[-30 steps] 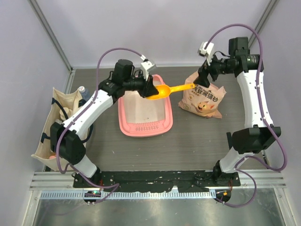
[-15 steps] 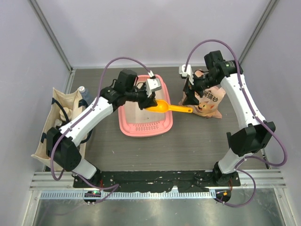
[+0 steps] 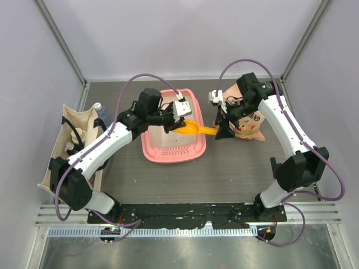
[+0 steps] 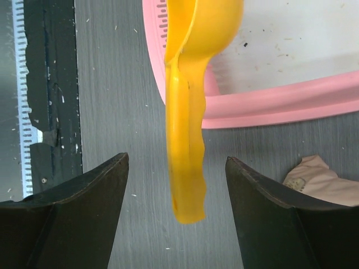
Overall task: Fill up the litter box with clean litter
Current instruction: Pick up the spatula from the center of the board.
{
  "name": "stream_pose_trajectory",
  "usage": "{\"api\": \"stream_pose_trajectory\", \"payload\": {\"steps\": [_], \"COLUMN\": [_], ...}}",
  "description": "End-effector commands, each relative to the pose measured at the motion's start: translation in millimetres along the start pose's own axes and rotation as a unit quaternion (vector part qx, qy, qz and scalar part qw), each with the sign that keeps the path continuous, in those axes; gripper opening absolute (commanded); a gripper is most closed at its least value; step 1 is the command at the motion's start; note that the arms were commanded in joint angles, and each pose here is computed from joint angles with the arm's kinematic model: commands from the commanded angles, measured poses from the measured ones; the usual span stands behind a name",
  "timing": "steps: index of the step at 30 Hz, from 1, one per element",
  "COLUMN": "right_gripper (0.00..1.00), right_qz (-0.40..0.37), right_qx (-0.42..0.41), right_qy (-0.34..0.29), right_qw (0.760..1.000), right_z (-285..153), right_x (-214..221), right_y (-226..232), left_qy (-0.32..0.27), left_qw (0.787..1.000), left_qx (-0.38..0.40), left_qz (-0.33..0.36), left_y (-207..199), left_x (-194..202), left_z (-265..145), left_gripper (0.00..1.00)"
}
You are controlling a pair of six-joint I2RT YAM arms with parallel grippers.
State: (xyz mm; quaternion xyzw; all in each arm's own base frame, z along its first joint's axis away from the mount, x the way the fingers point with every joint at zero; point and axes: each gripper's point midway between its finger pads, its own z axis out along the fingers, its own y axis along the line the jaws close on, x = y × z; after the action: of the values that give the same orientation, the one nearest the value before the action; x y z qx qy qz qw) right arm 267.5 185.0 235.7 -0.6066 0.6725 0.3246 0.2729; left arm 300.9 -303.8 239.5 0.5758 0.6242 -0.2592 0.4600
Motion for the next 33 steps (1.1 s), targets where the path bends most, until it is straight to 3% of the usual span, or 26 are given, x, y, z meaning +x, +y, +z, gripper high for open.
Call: {"api": "stream_pose_trajectory", "payload": {"steps": [1, 6, 16, 18, 19, 24, 25, 26, 28, 29, 33], "right_gripper": [0.73, 0.59, 0.54, 0.48, 0.45, 0.06, 0.01, 0.01, 0.01, 0.01, 0.02], "right_qz": [0.042, 0.050, 0.057, 0.059, 0.059, 0.064, 0.067, 0.065, 0.096, 0.103, 0.206], "right_qx": [-0.049, -0.083, -0.077, -0.076, -0.074, -0.065, -0.058, -0.042, -0.003, 0.036, 0.141], "right_qy": [-0.004, 0.010, 0.020, 0.023, 0.024, 0.030, 0.030, 0.032, 0.023, 0.007, -0.042], "right_qw": [0.998, 0.995, 0.995, 0.995, 0.995, 0.995, 0.996, 0.997, 0.995, 0.994, 0.967], "right_z": [4, 15, 19, 20, 20, 17, 15, 13, 6, -7, -63], "right_x": [-5, 0, 5, 6, 6, 5, 4, 3, -1, -1, 6], "right_y": [26, 34, 33, 33, 32, 29, 29, 22, 11, -7, -56], "left_qy": [-0.056, -0.058, -0.057, -0.058, -0.058, -0.051, -0.048, -0.049, -0.047, -0.054, -0.062], "left_qw": [0.996, 0.994, 0.994, 0.994, 0.994, 0.994, 0.995, 0.995, 0.993, 0.992, 0.988], "left_qx": [-0.021, -0.028, -0.038, -0.036, -0.035, -0.048, -0.050, -0.056, -0.094, -0.110, -0.144], "left_qz": [0.059, 0.083, 0.082, 0.083, 0.081, 0.078, 0.075, 0.072, 0.044, 0.041, 0.012], "left_y": [5, 1, 4, 3, 2, 8, 8, 10, 22, 28, 41], "left_x": [-42, -43, -43, -43, -43, -40, -38, -38, -38, -42, -53], "left_z": [-12, -12, -7, -6, -6, -2, -1, 0, -2, -3, -10], "left_gripper": [0.00, 0.00, 0.00, 0.00, 0.00, 0.02, 0.10, 0.42, 0.62, 0.85, 0.92]}}
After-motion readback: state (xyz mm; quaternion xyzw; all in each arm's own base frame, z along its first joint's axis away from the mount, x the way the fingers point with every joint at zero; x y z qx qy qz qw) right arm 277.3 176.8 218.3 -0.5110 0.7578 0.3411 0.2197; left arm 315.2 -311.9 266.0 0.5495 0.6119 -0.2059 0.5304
